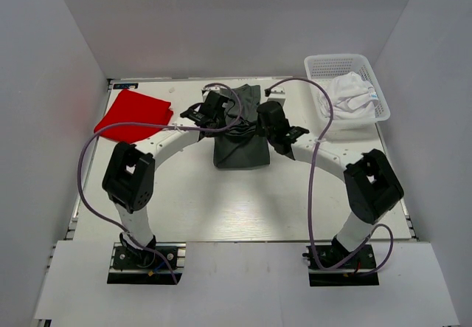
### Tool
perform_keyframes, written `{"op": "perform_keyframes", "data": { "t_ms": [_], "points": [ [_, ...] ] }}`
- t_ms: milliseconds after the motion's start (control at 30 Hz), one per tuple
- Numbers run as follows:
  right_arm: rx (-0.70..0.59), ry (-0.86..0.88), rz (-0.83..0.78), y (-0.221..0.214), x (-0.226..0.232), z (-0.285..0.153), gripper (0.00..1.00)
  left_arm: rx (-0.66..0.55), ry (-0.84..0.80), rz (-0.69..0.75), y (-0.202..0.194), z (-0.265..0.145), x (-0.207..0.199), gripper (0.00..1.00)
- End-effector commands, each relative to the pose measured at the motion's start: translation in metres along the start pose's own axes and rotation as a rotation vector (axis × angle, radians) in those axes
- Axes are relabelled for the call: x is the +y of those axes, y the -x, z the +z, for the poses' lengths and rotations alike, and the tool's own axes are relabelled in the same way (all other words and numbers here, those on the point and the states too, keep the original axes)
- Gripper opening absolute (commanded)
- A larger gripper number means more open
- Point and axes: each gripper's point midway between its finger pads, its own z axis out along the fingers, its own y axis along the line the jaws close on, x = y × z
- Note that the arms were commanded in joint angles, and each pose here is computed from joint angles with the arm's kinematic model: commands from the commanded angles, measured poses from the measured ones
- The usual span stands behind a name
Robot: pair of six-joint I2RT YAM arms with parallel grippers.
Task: Fold and stack the t-shirts
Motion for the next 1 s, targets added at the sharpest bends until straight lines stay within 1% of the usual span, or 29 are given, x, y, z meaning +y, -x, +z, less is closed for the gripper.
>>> {"op": "perform_keyframes", "data": {
  "t_ms": [0, 33, 67, 167, 200, 267, 300, 333, 367, 400, 433, 467, 500, 533, 567, 600, 633, 700, 733, 767, 800, 833, 867, 900, 933, 967],
  "points": [
    [-0.041, 0.031, 0.007, 0.025, 0.009, 0.013, 0.00, -0.052, -0.030, -0.001, 0.028, 0.004, -0.006, 0.00],
    [-0.041, 0.035, 0.010, 0.027, 0.010, 0.015, 0.00, -0.058, -0.026, -0.008, 0.036, 0.005, -0.006, 0.00],
    [-0.040, 0.029, 0.007, 0.028, 0.007, 0.019, 0.00, -0.027, -0.007, 0.001, 0.028, 0.012, -0.003, 0.00],
    [-0.022, 0.016, 0.020, 0.027, 0.004, 0.032, 0.00, -0.034, 0.021, -0.033, 0.034, 0.018, 0.007, 0.00],
    [-0.023, 0.021, 0.032, 0.030, 0.006, 0.037, 0.00, -0.045, 0.002, -0.038, 0.036, 0.023, 0.002, 0.00],
    [0.011, 0.021, 0.035, 0.020, 0.004, 0.047, 0.00, -0.036, -0.008, -0.041, 0.038, 0.030, 0.005, 0.00],
    [0.007, 0.052, 0.045, 0.027, 0.011, 0.048, 0.00, -0.041, -0.024, -0.044, 0.043, 0.031, 0.000, 0.00],
    [0.035, 0.037, 0.037, 0.015, 0.005, 0.059, 0.00, -0.029, -0.008, -0.048, 0.041, 0.041, 0.005, 0.09],
    [0.030, 0.042, 0.037, 0.024, 0.010, 0.060, 0.00, -0.023, -0.015, -0.047, 0.040, 0.044, 0.003, 0.15],
    [0.030, 0.026, 0.045, 0.026, 0.008, 0.062, 0.00, -0.022, -0.015, -0.047, 0.043, 0.046, 0.001, 0.18],
    [0.028, 0.008, 0.054, 0.029, 0.003, 0.066, 0.08, -0.023, -0.007, -0.054, 0.045, 0.050, 0.005, 0.34],
    [0.044, -0.001, 0.046, 0.027, 0.006, 0.075, 0.26, -0.015, 0.008, -0.062, 0.046, 0.060, 0.011, 0.44],
    [0.044, -0.028, 0.049, 0.029, -0.003, 0.081, 0.43, -0.050, 0.001, -0.069, 0.062, 0.060, 0.005, 0.54],
    [0.071, -0.042, 0.039, 0.018, -0.006, 0.091, 0.56, -0.073, 0.020, -0.066, 0.072, 0.063, 0.012, 0.78],
    [0.033, -0.034, 0.049, 0.040, -0.001, 0.093, 0.76, -0.117, 0.049, -0.082, 0.093, 0.066, 0.016, 0.88],
    [0.048, -0.060, 0.047, 0.039, -0.010, 0.098, 0.87, -0.083, 0.069, -0.064, 0.090, 0.064, 0.018, 0.95],
    [0.048, -0.049, 0.047, 0.042, -0.006, 0.097, 0.90, -0.090, 0.072, -0.072, 0.101, 0.057, 0.020, 1.00],
    [0.047, -0.015, 0.024, 0.050, -0.001, 0.090, 0.90, -0.115, 0.075, -0.077, 0.111, 0.043, 0.020, 1.00],
    [0.071, -0.002, 0.011, 0.040, -0.001, 0.088, 0.90, -0.096, 0.059, -0.062, 0.096, 0.044, 0.023, 1.00],
    [0.063, 0.062, 0.019, 0.050, 0.009, 0.073, 0.90, -0.101, 0.037, -0.064, 0.093, 0.038, 0.023, 1.00],
    [0.082, 0.079, 0.020, 0.036, 0.008, 0.071, 0.90, -0.105, 0.011, -0.067, 0.088, 0.032, 0.022, 1.00],
    [0.116, 0.085, 0.015, 0.017, 0.003, 0.067, 0.90, -0.171, -0.055, -0.082, 0.103, 0.011, 0.013, 1.00],
    [0.082, 0.135, 0.045, 0.033, 0.010, 0.051, 0.90, -0.103, -0.090, -0.063, 0.068, 0.015, 0.013, 1.00],
    [0.118, 0.141, 0.044, 0.013, 0.006, 0.046, 0.90, -0.100, -0.113, -0.062, 0.061, 0.011, 0.013, 1.00],
    [0.158, 0.135, 0.038, -0.008, -0.002, 0.042, 0.90, -0.065, -0.132, -0.049, 0.038, 0.013, 0.012, 1.00],
    [0.132, 0.191, 0.056, 0.001, 0.007, 0.032, 0.90, -0.065, -0.148, -0.049, 0.035, 0.003, 0.013, 1.00]
  ]
}}
